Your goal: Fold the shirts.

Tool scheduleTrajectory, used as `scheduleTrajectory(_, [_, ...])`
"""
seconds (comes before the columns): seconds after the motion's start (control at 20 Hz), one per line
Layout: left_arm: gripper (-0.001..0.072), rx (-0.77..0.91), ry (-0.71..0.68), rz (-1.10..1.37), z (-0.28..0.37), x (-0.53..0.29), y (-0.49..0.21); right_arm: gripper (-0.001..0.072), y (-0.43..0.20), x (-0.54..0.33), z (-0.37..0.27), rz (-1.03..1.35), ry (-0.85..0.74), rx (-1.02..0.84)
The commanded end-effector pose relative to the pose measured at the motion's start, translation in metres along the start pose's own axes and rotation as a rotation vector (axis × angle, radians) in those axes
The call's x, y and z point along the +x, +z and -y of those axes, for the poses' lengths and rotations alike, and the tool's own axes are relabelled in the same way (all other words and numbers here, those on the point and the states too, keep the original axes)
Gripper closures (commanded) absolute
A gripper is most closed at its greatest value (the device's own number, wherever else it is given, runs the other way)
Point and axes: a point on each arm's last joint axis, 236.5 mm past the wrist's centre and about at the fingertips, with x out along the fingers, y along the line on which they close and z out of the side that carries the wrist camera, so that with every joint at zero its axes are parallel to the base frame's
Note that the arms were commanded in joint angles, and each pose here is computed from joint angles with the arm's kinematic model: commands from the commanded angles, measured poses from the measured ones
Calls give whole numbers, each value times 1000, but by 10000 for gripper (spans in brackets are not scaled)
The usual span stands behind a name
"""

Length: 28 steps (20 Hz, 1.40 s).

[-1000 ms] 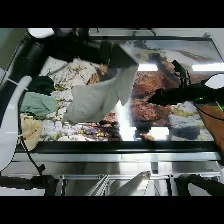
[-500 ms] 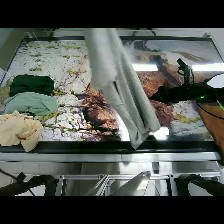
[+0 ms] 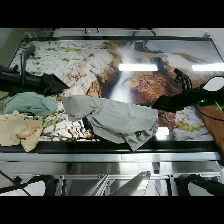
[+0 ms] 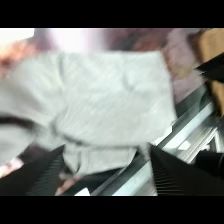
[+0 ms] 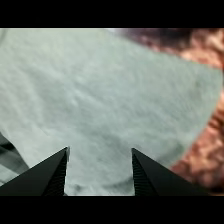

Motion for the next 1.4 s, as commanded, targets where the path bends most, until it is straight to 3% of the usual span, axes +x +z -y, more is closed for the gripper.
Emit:
scheduleTrajectory(0.0, [63, -146, 64, -177, -65, 19, -51, 252, -56, 12, 35, -177, -109, 87])
scheduleTrajectory(0.15, [64, -213, 53, -200, -85, 33, -66, 252, -85, 40, 32, -202, -37, 198])
scheduleTrajectory(0.55, [65, -203, 104, -241, -110, 115, -64, 268, -64, 86, 0, -110, 236, 293])
scheduleTrajectory(0.6, [105, -192, 107, -251, -110, 125, -63, 424, -60, 89, -6, -102, 281, 296])
scheduleTrajectory(0.65, [243, -176, 106, -266, -109, 132, -61, 585, -54, 91, -13, -86, 328, 291])
scheduleTrajectory(0.7, [315, -164, 99, -282, -107, 138, -59, 617, -48, 90, -20, -66, 366, 295])
scheduleTrajectory(0.75, [418, -147, 90, -301, -103, 144, -57, 702, -42, 89, -24, -42, 393, 291])
scheduleTrajectory(0.8, [612, -132, 83, -314, -100, 148, -53, 699, -35, 86, -30, -19, 421, 283])
scheduleTrajectory(0.85, [712, -115, 78, -319, -96, 151, -49, 699, -30, 82, -34, -5, 439, 277])
scheduleTrajectory(1.35, [691, 75, 122, -85, -39, 88, 33, 700, 5, 17, -51, 139, 505, 159])
